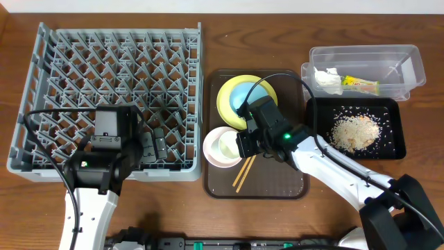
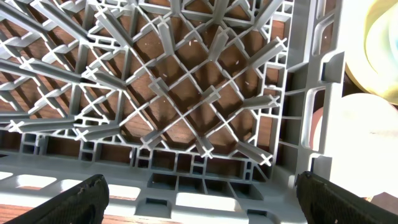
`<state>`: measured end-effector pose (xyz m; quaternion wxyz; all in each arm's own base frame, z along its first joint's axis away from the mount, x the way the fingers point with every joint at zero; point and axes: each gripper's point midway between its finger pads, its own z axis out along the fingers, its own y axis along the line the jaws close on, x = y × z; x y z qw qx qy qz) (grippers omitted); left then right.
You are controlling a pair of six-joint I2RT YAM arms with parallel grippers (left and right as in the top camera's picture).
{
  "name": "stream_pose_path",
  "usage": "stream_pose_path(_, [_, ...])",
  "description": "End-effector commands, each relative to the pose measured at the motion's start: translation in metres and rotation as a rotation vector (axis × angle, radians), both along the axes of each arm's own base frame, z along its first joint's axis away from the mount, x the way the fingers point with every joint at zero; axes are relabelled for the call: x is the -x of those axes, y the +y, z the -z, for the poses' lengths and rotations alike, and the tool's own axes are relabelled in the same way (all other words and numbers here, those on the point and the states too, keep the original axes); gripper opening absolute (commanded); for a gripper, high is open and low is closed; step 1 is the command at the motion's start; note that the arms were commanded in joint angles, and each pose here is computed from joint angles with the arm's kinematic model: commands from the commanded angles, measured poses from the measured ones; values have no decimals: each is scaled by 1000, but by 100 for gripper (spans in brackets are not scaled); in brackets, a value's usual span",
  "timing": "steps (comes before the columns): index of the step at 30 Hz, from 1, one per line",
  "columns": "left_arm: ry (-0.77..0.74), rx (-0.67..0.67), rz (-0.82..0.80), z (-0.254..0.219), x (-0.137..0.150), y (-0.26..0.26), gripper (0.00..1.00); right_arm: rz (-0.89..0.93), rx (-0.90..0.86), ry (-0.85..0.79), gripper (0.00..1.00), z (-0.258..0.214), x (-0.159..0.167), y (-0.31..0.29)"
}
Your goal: Sort waste into correct bins and load items into the dishwasher rack
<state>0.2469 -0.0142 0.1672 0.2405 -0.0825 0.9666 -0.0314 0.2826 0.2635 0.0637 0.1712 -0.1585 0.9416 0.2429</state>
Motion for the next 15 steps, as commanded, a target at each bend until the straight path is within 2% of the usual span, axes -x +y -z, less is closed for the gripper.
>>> stream_pose_path(1, [-23, 14, -9, -8, -3, -2, 98, 35, -94, -27, 1, -32, -14, -2])
stream_pose_path(4, [-25, 80, 28, -9, -4, -15, 98, 91, -190, -49, 1, -63, -33, -17])
stream_pose_path(8, [-64, 258, 67, -21, -12, -45, 98, 144, -361, -54, 1, -102, -55, -43])
stream_pose_path(11, [-92, 423, 113, -34, -20, -71, 98, 104, -499, -33, 1, -121, -59, -55])
stream_pose_path(15, [-92, 679, 235, -56, -26, -113, 98, -37, -628, -52, 1, -141, -52, -55])
